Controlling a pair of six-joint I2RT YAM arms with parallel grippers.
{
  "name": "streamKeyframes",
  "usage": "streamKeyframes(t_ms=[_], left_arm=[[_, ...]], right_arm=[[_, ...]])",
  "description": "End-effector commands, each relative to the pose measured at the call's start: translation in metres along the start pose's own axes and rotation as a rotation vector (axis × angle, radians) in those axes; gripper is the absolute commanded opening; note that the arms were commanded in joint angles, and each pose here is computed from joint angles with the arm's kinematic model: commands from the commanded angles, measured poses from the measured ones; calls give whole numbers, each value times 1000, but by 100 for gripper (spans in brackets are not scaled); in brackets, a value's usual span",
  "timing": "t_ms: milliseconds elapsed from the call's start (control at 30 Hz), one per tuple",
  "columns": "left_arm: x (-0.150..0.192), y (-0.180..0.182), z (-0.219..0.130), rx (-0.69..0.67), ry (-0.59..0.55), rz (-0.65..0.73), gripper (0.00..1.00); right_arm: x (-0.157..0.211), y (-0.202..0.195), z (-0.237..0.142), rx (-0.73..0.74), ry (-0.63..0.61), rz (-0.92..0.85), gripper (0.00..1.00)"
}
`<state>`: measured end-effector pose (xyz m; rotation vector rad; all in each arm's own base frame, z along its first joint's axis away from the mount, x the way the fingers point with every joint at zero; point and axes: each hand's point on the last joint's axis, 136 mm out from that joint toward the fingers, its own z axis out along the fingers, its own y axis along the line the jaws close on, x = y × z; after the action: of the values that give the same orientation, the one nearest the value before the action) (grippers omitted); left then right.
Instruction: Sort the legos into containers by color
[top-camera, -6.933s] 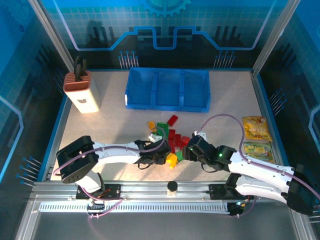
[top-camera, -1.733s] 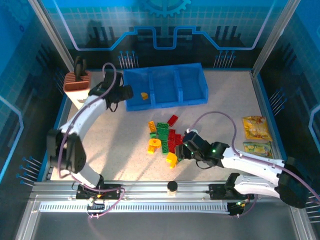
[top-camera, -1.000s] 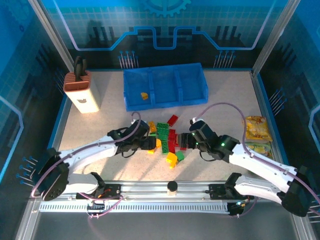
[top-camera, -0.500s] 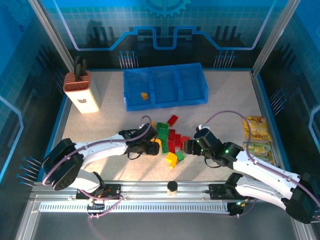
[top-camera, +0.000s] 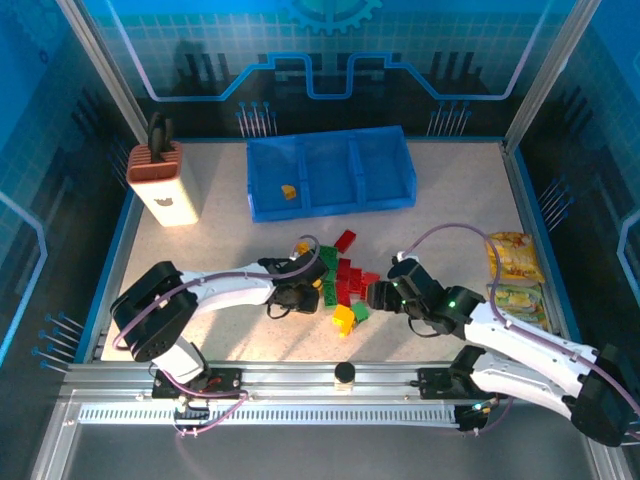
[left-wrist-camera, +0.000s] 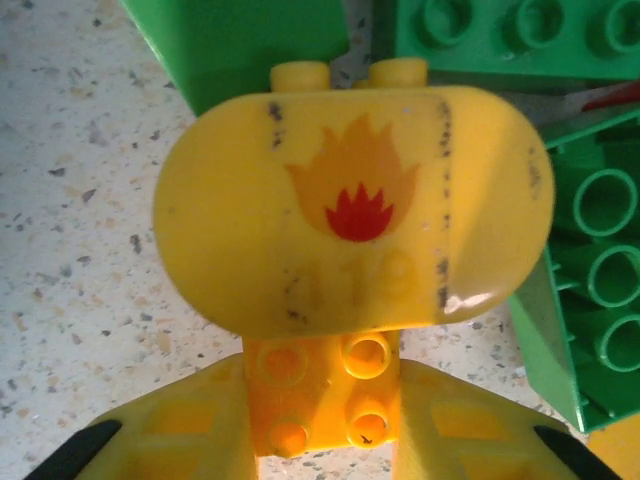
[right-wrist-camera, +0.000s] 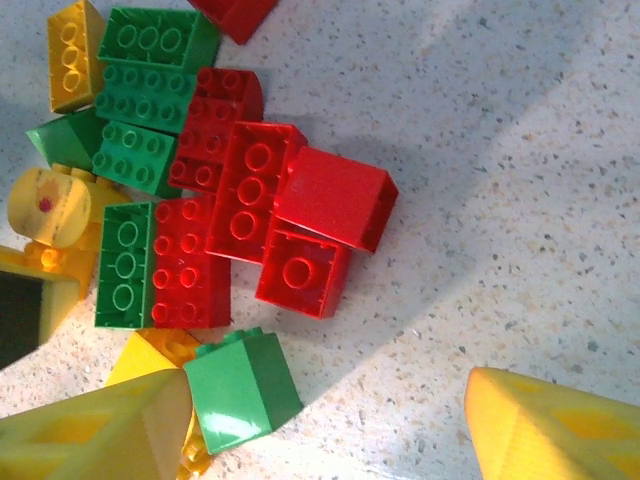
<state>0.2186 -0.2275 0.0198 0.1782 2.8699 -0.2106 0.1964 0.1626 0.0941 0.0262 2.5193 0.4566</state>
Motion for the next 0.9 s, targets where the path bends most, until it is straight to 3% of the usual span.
streamKeyframes(t_ms=[0, 200, 433, 533, 667, 867], left_arm=[[-6, 9, -23, -41, -44, 10, 27], [-48, 23, -88, -21, -224, 13, 27], [-154, 64, -130, -7, -391, -110, 28], [-197, 77, -128, -18, -407, -146, 28], [-244, 95, -99, -28, -369, -202, 28], [-285, 109, -54, -63, -299, -225, 28]], right_arm=[[0, -9, -1, 12, -18, 39, 73], [0, -9, 0, 0, -26, 48, 72], [2, 5, 8, -49, 13, 50, 71], [5, 8, 7, -58, 21, 50, 71], [8, 7, 4, -66, 19, 52, 70], [11, 0, -4, -57, 9, 50, 70]])
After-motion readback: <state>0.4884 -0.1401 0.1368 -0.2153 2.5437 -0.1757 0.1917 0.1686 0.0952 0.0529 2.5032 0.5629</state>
